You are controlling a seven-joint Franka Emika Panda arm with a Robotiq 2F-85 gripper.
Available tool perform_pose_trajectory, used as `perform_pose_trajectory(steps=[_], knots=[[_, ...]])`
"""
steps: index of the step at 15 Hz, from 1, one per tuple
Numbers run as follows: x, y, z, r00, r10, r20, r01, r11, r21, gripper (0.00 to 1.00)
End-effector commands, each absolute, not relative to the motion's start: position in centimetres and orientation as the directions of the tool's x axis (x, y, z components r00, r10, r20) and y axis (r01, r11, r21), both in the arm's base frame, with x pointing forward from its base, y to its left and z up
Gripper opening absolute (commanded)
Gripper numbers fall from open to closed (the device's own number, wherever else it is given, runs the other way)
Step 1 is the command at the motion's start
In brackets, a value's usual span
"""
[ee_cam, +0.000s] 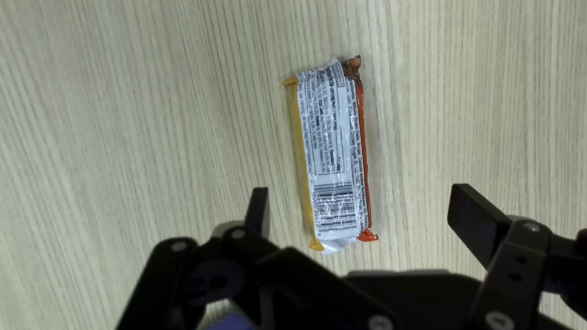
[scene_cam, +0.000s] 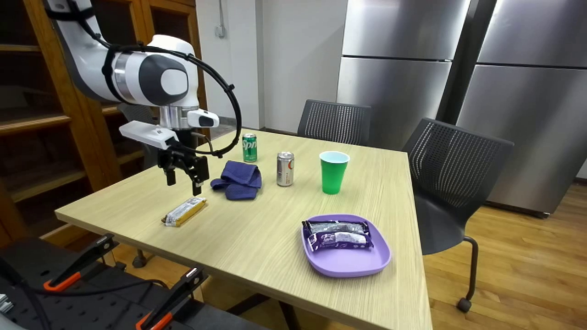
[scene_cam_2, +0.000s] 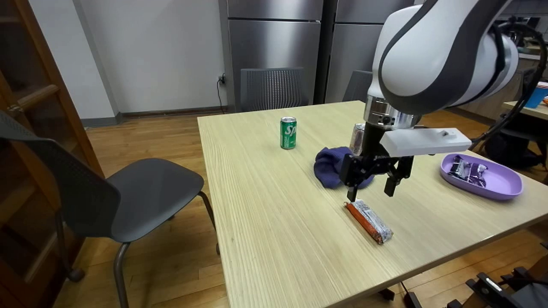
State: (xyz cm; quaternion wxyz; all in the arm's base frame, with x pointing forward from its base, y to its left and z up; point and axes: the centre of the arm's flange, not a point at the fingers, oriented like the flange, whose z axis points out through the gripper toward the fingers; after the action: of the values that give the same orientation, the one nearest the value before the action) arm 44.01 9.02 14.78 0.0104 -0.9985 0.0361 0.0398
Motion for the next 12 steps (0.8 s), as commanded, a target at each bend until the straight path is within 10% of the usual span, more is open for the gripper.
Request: perform_pose_trajectory(steps=[1, 12], knots=[[45.0, 9.8, 13.4, 0.996, -0.055, -0.066, -0.054, -0.998, 0.012, 1.00], [44.8, 11.0, 11.2, 0.995, 0.001, -0.104, 0.006, -0.999, 0.050, 1.00]])
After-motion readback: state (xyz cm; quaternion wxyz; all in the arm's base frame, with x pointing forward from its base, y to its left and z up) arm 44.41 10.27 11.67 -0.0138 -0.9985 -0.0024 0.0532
